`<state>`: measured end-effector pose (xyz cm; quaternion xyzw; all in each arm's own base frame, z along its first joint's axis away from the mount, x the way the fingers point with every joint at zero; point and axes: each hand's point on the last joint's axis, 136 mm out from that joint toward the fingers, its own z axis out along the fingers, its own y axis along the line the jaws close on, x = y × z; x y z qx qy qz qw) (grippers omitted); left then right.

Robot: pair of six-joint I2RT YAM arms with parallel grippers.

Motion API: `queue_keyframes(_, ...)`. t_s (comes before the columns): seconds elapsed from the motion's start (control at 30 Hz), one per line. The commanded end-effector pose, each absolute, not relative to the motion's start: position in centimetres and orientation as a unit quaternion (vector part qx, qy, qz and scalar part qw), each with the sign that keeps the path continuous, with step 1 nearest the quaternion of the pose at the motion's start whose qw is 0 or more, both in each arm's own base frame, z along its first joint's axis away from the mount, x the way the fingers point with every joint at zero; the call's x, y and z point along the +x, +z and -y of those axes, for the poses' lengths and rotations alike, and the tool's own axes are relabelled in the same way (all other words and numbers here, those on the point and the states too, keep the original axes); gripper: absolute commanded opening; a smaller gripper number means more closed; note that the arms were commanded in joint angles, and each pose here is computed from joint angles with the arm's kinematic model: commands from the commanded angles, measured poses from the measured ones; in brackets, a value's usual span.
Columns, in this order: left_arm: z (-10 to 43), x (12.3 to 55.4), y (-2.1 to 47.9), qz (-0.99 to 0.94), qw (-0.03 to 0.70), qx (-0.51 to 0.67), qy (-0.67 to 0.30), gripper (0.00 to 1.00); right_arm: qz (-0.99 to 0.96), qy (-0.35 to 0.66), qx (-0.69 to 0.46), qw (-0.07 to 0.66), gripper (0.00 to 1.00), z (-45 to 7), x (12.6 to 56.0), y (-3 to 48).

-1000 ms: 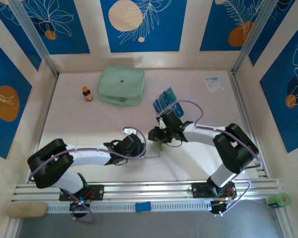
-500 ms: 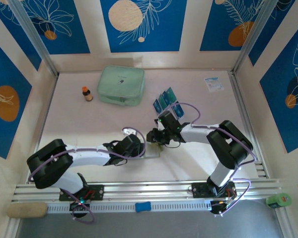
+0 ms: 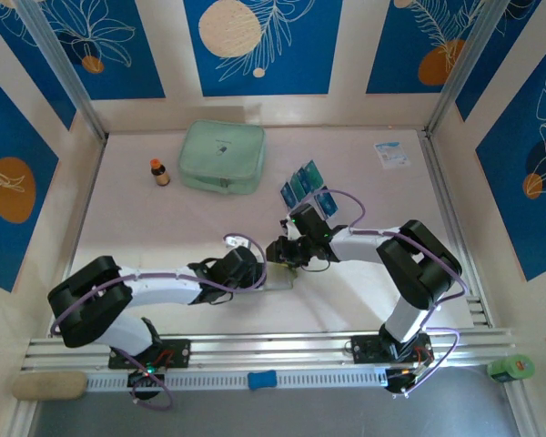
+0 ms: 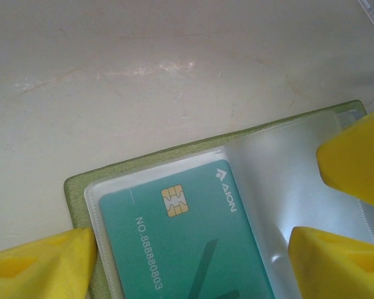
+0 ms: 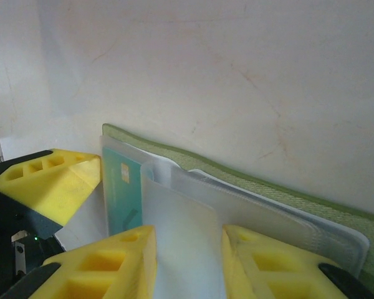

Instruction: Put the credit cards into the card holder

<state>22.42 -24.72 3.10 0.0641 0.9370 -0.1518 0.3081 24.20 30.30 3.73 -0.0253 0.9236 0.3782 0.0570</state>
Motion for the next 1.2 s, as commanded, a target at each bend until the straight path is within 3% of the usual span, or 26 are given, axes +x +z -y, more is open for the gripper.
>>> queue_keyframes(0.0,24.0,21.6,3.0,-0.941,0.300,0.066,-0.143,0.82,-0.919,0.390,-0.028,0.042,0.34,-30.6,23.6,4.7)
queue_keyframes(0.27,23.2,21.9,5.5,-0.932,0.328,0.057,-0.145,0.87,-0.913,0.403,-0.040,0.056,0.35,-31.1,23.2,7.5)
queue_keyframes(0.63,19.7,21.7,7.4,-0.921,0.365,0.030,-0.130,0.89,-0.912,0.406,-0.049,0.046,0.49,-33.6,22.5,8.1)
queue_keyframes(1.17,18.2,21.3,7.3,-0.919,0.372,0.022,-0.131,0.90,-0.918,0.394,-0.040,0.020,0.50,-36.9,23.7,5.5)
